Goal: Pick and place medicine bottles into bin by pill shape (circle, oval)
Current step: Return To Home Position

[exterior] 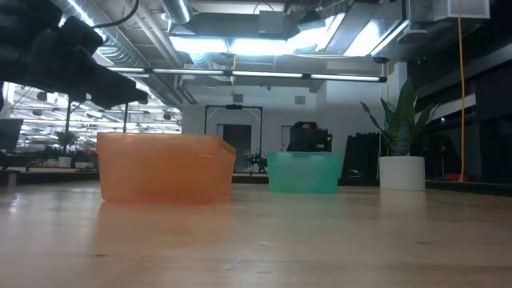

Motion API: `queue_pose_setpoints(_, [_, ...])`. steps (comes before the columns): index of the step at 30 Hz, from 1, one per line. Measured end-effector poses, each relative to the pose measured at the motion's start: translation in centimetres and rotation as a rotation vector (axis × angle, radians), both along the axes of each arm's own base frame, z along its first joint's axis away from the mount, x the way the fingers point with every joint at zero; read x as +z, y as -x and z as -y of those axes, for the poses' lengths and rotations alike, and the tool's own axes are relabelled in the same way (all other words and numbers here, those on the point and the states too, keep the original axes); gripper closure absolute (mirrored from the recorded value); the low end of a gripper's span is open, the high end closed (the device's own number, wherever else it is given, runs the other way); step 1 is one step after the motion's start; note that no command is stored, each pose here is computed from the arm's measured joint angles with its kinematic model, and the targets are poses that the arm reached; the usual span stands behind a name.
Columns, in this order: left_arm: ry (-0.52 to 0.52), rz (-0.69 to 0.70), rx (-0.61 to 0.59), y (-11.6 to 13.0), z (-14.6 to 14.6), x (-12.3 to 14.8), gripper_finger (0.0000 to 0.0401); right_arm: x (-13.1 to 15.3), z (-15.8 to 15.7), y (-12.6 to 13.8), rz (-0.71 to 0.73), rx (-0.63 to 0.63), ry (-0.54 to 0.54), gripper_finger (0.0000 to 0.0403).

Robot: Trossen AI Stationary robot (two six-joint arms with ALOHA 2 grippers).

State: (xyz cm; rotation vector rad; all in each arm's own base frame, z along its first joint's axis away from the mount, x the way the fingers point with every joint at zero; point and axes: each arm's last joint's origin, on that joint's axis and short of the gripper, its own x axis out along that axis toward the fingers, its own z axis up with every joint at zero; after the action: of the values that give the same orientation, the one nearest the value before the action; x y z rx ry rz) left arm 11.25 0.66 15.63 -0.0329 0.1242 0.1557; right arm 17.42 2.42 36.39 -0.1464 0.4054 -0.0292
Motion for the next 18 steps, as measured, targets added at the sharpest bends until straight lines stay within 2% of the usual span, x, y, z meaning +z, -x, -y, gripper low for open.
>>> queue_pose_setpoints(7, [0.004, -0.022, 0.027, 0.0, -0.3, -0.2, 0.0138, -2.4, 0.0, -0.1, -0.078, -0.039, -0.066, 0.0121])
queue_pose_setpoints(14, [0.004, -0.025, 0.027, 0.0, -0.3, -0.2, 0.0138, -4.1, -0.1, -0.6, -0.082, -0.026, -0.038, 0.0121])
queue_pose_setpoints(18, [0.004, -0.025, 0.028, 0.0, -0.3, -0.2, 0.0138, -4.6, -0.1, -0.7, -0.072, -0.064, -0.120, 0.0121])
